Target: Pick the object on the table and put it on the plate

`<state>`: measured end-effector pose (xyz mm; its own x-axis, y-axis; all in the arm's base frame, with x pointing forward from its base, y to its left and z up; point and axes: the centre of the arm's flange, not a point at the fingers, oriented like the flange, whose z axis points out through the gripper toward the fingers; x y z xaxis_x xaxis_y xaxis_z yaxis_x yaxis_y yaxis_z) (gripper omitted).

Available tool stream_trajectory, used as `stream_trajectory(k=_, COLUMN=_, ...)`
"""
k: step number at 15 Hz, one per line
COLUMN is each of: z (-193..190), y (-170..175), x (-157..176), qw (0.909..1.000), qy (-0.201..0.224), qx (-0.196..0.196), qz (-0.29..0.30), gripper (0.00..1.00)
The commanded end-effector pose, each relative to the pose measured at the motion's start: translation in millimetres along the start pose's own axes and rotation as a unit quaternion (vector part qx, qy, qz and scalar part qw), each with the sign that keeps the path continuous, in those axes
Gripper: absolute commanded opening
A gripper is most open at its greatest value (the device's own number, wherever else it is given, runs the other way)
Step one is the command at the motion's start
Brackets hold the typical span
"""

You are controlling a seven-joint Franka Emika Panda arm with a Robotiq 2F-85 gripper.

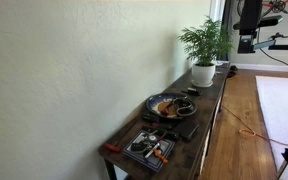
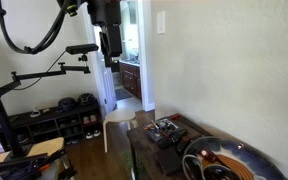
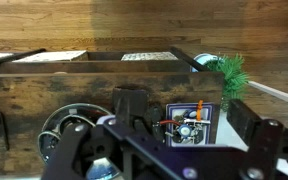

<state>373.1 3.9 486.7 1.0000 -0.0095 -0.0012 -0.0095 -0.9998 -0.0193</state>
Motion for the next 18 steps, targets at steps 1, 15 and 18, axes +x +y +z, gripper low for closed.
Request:
stream_trajectory(k=1, z=0, y=0, x=0, qw=1.0000, qy=0.000, qx=0.000, qz=0.000, gripper=1.00)
stream_trajectory(k=15, z=16, y=-1, x=24, qw=1.0000, qy=0.001, qx=-0.006, qz=-0.008, gripper=1.00)
stream_trajectory(k=18, z=33, y=-6, x=44, qw=0.9998, qy=0.007, qx=-0.013, qz=-0.015, gripper=1.00)
